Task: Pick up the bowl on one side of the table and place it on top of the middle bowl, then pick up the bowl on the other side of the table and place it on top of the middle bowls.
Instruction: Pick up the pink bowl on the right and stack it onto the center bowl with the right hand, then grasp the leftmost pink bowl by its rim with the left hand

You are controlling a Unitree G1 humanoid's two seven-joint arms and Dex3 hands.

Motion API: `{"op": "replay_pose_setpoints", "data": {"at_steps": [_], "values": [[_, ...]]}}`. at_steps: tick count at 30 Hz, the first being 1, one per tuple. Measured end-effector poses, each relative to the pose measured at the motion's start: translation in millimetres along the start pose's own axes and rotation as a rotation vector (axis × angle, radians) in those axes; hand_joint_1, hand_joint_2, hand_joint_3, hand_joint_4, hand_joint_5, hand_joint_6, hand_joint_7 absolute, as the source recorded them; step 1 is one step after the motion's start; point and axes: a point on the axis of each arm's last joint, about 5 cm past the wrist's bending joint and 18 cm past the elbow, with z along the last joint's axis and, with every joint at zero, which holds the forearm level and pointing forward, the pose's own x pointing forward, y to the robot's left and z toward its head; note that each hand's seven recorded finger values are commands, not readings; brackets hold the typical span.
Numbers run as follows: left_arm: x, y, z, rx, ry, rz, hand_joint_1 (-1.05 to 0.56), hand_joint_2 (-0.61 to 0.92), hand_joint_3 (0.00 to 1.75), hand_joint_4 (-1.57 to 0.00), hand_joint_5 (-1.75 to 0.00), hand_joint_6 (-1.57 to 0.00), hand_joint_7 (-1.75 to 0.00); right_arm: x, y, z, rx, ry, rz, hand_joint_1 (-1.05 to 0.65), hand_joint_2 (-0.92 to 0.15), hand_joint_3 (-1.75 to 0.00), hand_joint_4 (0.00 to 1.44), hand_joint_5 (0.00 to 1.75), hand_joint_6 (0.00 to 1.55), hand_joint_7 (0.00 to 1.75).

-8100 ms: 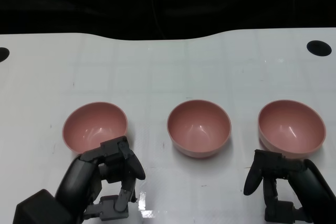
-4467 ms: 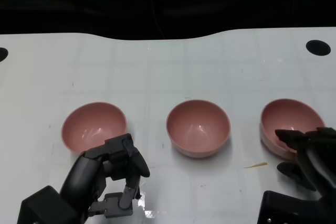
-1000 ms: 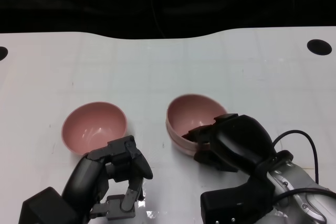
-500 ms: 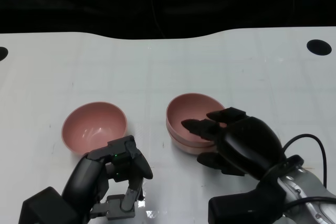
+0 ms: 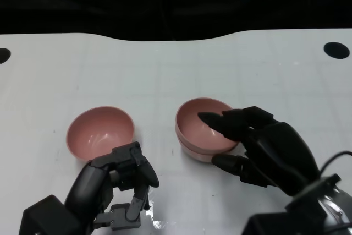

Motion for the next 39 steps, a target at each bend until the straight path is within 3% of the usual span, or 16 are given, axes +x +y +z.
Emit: {"op": "replay_pose_setpoints", "data": {"at_steps": [7,13,17,21,25,33,35,37,39], "values": [[0.8,-0.3,0.3,0.002,-0.006,-0.001,-0.19,0.44,1.27,-0.79,-1.74,-0.77,-1.42,-14.8,1.4,-8.4,0.053,-0.015,-0.112,-0.43,-0.92,-0.23,0.35,0.97,0.67,0.20],[0.9,-0.2,1.3,0.009,-0.009,-0.001,-0.18,0.46,1.27,-0.79,-1.74,-0.76,-1.43,-31.4,-2.0,-10.7,0.108,0.026,-0.166,-0.29,-0.89,-0.28,0.66,1.20,0.82,0.50],[1.0,0.0,1.7,0.022,-0.009,0.003,-0.19,0.45,1.26,-0.78,-1.68,-0.74,-1.41,-42.6,-4.4,-10.8,0.171,0.024,-0.206,-0.17,-0.52,-0.93,0.77,1.31,0.83,0.80],[1.1,-0.3,2.1,0.034,-0.014,0.006,-0.18,0.45,1.24,-0.77,-1.62,-0.74,-1.37,-45.6,-8.7,-12.3,0.205,0.005,-0.233,-0.13,-0.42,-1.08,0.81,1.37,0.87,0.89],[0.9,0.3,2.8,0.033,-0.033,0.019,-0.15,0.44,1.22,-0.72,-1.54,-0.70,-1.27,-54.6,-8.7,-9.2,0.285,0.038,-0.225,-0.10,-0.37,-1.18,0.82,1.63,0.90,0.99],[0.7,0.3,4.1,0.052,-0.079,0.061,-0.10,0.43,1.21,-0.64,-1.50,-0.62,-1.20,-60.5,-6.4,-4.0,0.344,0.086,-0.206,-0.05,-0.29,-1.36,0.85,1.66,0.91,1.07],[1.1,1.3,4.6,0.075,-0.077,0.061,-0.20,0.49,0.99,-0.53,-1.42,-0.50,-1.05,-60.3,-6.4,-4.4,0.344,0.090,-0.200,-0.03,-0.21,-1.54,0.88,1.72,0.89,1.24],[1.7,4.4,5.7,0.115,-0.074,0.065,-0.24,0.52,0.90,-0.50,-1.38,-0.47,-0.99,-60.9,-5.2,-6.2,0.344,0.106,-0.189,-0.03,-0.18,-1.59,0.89,1.73,0.87,1.30],[2.2,8.8,7.5,0.169,-0.074,0.069,-0.28,0.60,0.71,-0.47,-1.24,-0.47,-0.82,-61.4,-3.8,-7.3,0.347,0.121,-0.177,-0.02,-0.16,-1.62,0.89,1.74,0.87,1.33]]}}
